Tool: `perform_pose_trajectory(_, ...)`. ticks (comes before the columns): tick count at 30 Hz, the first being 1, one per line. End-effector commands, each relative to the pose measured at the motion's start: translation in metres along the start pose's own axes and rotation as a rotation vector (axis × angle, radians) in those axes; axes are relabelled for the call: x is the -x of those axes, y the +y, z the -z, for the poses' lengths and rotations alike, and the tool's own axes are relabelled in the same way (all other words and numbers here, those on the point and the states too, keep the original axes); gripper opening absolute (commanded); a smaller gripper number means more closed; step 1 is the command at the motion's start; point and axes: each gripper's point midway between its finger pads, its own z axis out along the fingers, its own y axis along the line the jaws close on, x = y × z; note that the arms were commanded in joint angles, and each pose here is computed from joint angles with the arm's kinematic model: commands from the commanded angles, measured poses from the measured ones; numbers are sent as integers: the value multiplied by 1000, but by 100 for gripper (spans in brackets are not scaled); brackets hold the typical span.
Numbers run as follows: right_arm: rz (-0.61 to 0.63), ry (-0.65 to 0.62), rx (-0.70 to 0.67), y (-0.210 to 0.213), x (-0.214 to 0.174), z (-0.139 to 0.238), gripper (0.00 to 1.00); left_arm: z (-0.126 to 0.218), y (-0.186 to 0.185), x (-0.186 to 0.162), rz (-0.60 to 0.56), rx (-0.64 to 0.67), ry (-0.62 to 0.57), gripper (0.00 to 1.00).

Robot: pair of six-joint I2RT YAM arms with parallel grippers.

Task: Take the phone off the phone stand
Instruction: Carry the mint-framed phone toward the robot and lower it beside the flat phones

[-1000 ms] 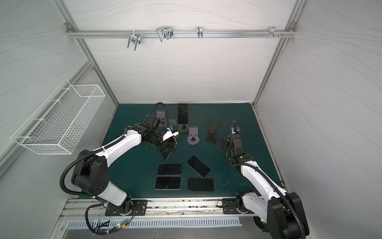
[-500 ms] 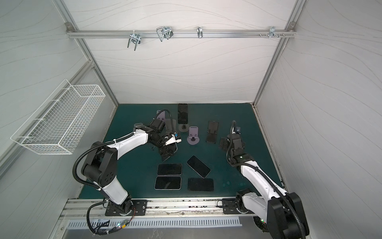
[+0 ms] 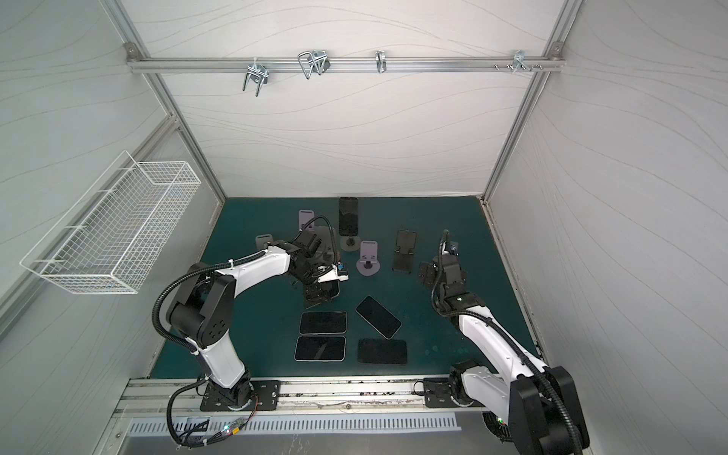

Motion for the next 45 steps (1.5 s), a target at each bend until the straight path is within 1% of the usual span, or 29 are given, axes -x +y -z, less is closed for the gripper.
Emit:
perform_pose_trajectory(1,-5,-12,-9,-3,3,0,99,-3,-1,-6,-60,-16,47,69)
perform_pose_trajectory(4,-1,-6,-11,-3,2,-1,99,-9,0,-8,-67,-6,61,69)
perform_pose_trajectory(8,0,-8,-9,-2,2,-1,99,-18,-1,-11,-87,-7,110,70)
perform_pose_trajectory(11,0,-8,-10,-2,2,-1,99,-22,-1,-11,-77,-14,131,70)
perform_pose_trajectory(16,-2,-9,-10,-3,2,-1,99,-30,-11,-15,-97,-49,163,70)
perform_pose_trajectory(31,-3,-14,-7,-2,2,0,99,-38,-13,-3,-70,-78,164,71)
perform_pose_trajectory(34,-2,-12,-8,-3,1,0,99,-38,-11,2,-77,-80,157,68)
perform_pose_trajectory(35,-3,-15,-8,-3,2,0,99,-39,-13,4,-44,-80,156,68)
perform_pose_trajectory(36,-3,-14,-6,-2,2,0,99,-40,-14,7,-51,-81,149,68)
perform_pose_trajectory(39,-4,-15,-7,-3,2,0,99,-42,-16,9,-58,-88,150,69)
perform_pose_trajectory(45,-2,-14,-5,-2,2,0,99,-45,-16,4,-29,-98,183,72)
